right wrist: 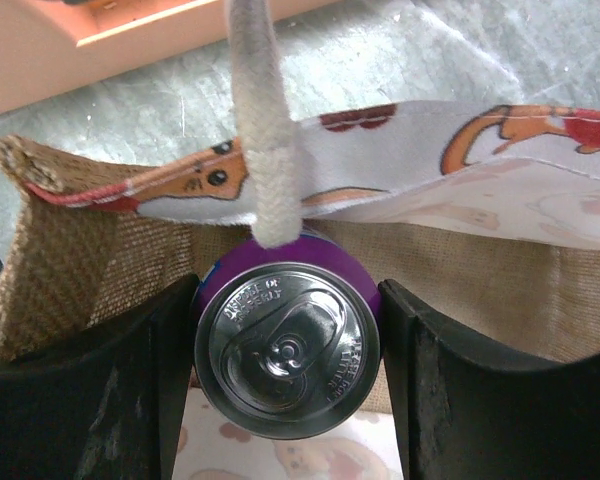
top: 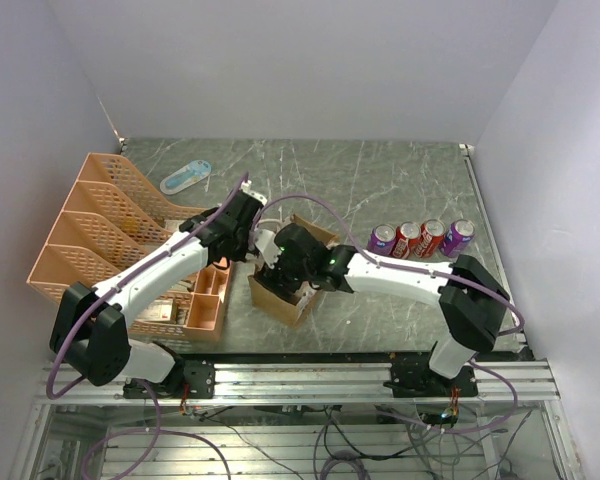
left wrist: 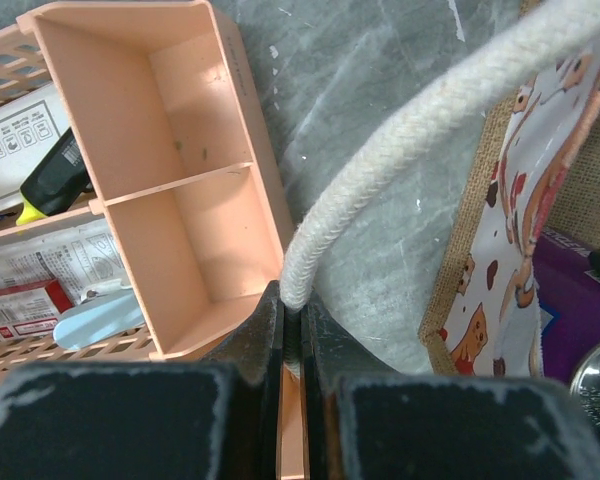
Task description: Take the beverage out of the canvas bag
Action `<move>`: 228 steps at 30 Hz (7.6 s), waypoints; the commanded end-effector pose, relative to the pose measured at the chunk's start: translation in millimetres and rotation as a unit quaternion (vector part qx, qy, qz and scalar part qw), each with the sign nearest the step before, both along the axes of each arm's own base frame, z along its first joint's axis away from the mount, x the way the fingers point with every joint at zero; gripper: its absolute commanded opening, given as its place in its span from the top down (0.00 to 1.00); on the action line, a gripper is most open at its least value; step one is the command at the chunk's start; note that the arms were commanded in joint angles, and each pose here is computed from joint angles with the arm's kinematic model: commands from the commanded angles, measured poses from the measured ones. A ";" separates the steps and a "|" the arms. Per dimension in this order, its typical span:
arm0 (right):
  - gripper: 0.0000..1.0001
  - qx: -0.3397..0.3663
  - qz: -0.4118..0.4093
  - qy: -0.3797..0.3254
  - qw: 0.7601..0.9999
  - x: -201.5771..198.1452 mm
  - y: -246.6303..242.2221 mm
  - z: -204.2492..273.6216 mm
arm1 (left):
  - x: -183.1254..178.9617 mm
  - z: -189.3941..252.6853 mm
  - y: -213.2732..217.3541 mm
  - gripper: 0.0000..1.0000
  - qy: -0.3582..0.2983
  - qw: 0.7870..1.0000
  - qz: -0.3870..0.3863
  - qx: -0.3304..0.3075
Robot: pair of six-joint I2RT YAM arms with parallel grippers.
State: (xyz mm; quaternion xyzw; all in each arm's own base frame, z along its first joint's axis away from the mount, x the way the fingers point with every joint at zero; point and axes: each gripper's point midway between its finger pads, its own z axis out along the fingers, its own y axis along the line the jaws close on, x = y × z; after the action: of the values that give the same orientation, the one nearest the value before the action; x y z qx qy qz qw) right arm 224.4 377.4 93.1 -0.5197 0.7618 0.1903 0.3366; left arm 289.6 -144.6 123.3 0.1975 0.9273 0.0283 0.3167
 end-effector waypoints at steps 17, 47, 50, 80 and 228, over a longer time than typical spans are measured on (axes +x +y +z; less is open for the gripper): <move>1.00 0.153 -0.069 -0.092 0.981 17.2 -7.3 96.9 | 3.7 12.5 -13.8 0.93 -0.013 1.000 -0.019 -0.020; 1.00 0.327 -0.198 -0.109 0.917 26.3 -62.8 238.0 | 3.9 11.6 -13.7 0.93 -0.011 1.000 -0.018 -0.020; 1.00 0.337 -0.204 -0.113 0.912 23.9 -69.6 252.6 | 3.9 11.8 -14.1 0.93 -0.011 1.000 -0.018 -0.020; 1.00 0.176 -0.696 -0.261 0.645 136.9 -368.9 215.2 | 3.2 12.5 -16.1 0.93 -0.011 0.999 -0.022 -0.024; 0.00 0.377 -0.420 -0.180 0.806 -54.4 -312.1 347.9 | -111.8 336.1 26.1 0.01 -0.360 0.831 -0.034 -0.423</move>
State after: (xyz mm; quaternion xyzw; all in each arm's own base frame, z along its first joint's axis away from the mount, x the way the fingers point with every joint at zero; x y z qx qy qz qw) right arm 212.4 83.5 417.3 -0.0035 0.7159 0.2073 0.6667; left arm 215.6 -131.3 412.6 0.0841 0.7128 -0.2358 0.6551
